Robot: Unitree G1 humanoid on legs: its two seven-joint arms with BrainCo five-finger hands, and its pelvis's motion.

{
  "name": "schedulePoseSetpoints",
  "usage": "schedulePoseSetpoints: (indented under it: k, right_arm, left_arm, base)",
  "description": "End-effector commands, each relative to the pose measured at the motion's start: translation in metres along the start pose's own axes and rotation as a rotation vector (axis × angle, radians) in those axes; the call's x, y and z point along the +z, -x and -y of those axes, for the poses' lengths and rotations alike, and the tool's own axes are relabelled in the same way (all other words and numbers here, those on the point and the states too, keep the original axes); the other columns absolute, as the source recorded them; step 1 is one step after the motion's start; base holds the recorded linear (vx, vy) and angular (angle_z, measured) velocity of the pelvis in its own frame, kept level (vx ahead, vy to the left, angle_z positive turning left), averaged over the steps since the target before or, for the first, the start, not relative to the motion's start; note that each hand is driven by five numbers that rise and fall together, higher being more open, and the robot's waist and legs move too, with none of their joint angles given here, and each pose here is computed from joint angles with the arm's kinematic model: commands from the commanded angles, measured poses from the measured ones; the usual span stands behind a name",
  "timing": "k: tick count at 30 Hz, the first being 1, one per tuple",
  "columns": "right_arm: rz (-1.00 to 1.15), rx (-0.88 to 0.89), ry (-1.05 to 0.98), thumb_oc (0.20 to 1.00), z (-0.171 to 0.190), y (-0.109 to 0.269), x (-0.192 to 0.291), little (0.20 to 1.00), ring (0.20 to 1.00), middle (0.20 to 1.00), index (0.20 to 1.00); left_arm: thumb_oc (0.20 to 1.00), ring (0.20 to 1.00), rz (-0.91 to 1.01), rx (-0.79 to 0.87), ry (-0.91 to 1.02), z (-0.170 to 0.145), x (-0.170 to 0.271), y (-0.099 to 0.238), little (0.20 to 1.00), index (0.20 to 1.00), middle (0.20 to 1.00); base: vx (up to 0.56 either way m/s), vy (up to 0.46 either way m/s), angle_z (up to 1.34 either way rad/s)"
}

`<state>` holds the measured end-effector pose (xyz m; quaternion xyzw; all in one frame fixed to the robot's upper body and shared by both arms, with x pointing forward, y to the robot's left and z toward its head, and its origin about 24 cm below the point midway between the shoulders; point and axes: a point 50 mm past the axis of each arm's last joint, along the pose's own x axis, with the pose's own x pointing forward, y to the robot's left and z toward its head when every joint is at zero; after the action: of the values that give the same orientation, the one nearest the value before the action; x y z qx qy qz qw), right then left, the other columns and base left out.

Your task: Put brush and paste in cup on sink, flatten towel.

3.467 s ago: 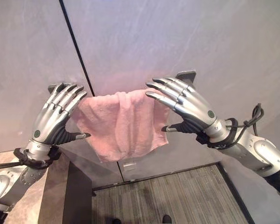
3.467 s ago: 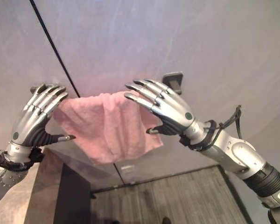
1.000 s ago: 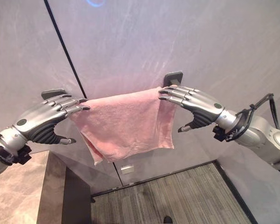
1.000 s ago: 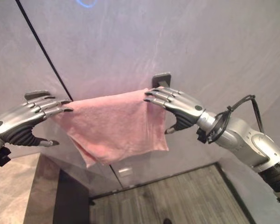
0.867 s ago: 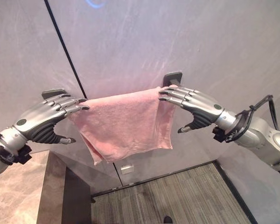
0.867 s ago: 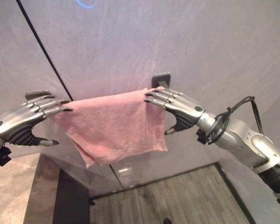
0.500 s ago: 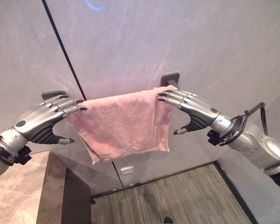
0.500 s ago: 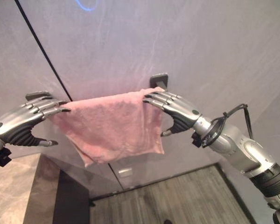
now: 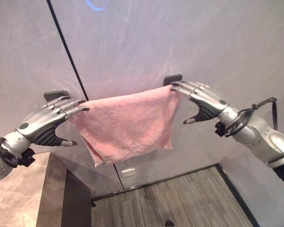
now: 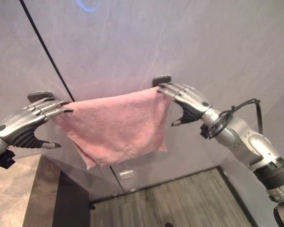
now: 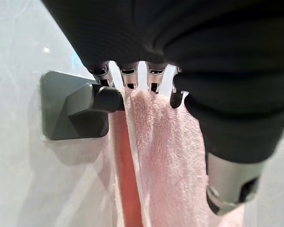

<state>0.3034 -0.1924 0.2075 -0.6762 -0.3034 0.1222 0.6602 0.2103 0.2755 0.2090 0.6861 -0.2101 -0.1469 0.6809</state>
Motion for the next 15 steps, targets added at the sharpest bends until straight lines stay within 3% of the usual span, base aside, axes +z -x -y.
schedulePoseSetpoints:
  k: [1, 7, 10, 11, 15]
  right_arm:
    - [0.046, -0.145, 0.067, 1.000, 0.027, -0.022, 0.008, 1.000, 1.000, 1.000, 1.000]
    - [0.099, -0.069, 0.126, 1.000, 0.022, -0.033, 0.018, 1.000, 1.000, 1.000, 1.000]
    - [0.108, -0.031, 0.122, 1.000, 0.018, -0.030, 0.019, 1.000, 1.000, 1.000, 1.000]
    - [0.092, -0.022, 0.114, 1.000, 0.016, -0.026, 0.016, 1.000, 1.000, 1.000, 1.000]
    - [0.053, -0.131, 0.086, 1.000, 0.026, -0.011, 0.009, 1.000, 1.000, 1.000, 1.000]
  left_arm:
    - [0.849, 0.849, -0.103, -0.116, -0.021, 0.019, -0.017, 0.005, 0.849, 0.849, 0.849]
    - [0.849, 0.849, -0.100, -0.113, -0.018, 0.018, -0.016, 0.002, 0.849, 0.849, 0.849]
    - [0.900, 0.900, -0.104, -0.116, -0.020, 0.018, -0.016, 0.002, 0.900, 0.900, 0.900]
    - [1.000, 1.000, -0.111, -0.114, -0.017, 0.020, -0.017, 0.004, 1.000, 1.000, 1.000]
    - [1.000, 1.000, -0.139, -0.033, 0.008, 0.021, -0.019, 0.009, 1.000, 1.000, 1.000]
  base:
    - [0.00, 0.000, 0.00]
    - [0.00, 0.000, 0.00]
    - [0.00, 0.001, 0.02]
    - [0.00, 0.003, 0.06]
    - [0.00, 0.000, 0.01]
